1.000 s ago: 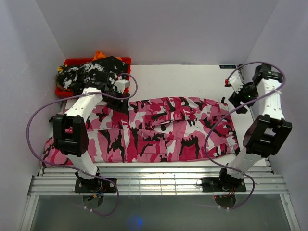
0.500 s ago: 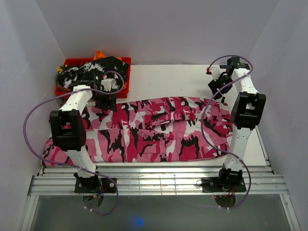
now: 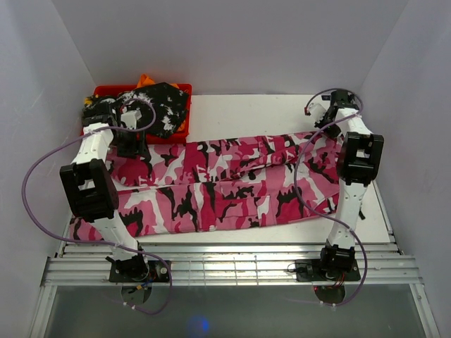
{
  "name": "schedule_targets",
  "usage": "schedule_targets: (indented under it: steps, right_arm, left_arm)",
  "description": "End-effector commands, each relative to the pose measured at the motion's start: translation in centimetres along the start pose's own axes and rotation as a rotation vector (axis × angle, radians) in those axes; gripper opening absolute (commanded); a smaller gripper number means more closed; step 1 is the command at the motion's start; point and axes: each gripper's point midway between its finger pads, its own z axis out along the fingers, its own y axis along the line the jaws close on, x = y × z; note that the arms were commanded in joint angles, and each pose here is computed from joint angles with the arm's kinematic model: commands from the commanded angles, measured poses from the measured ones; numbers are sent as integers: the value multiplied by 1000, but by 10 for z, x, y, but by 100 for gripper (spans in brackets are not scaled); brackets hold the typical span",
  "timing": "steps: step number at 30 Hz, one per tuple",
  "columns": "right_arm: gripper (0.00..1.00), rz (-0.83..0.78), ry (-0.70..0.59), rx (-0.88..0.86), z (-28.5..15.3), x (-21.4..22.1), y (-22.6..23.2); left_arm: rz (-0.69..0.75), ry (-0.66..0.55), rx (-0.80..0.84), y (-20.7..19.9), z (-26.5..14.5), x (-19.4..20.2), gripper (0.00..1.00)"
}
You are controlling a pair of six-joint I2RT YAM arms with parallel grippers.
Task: Fold and stack the trousers
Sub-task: Flatten the trousers out
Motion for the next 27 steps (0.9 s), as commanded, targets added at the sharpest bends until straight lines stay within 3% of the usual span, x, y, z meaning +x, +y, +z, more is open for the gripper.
schedule_targets:
  steps: [1, 3, 5, 7, 9, 15, 18, 21, 27]
  right_arm:
    - [8, -24, 39, 238, 3, 17, -82]
    - [13, -46, 43, 235, -1, 11, -82]
    - [48, -34, 50, 234, -7, 12, -76]
    - [73, -21, 11, 230, -32, 5, -70]
    - [79, 0, -28, 215, -67, -2, -64]
    - [79, -23, -93, 7, -126, 0, -2]
    - [78, -16, -39, -157, -126, 23, 50]
    - [70, 24, 40, -303, -114, 50, 97]
    - [47, 63, 131, -394, -87, 87, 143]
  left_arm:
    - [35, -22, -2, -4, -9, 0, 71]
    - [38, -14, -4, -2, -8, 2, 71]
    - [43, -10, -7, -1, -6, 3, 72]
    - [50, -6, -14, 1, -5, 4, 72]
    - [54, -5, -25, 3, -7, 6, 72]
    - [-16, -6, -61, 27, -19, 26, 73]
    - [-74, -34, -103, 53, -25, 30, 74]
    - [-81, -50, -103, 61, -22, 21, 74]
    - [-14, -106, -167, 59, -11, -6, 73]
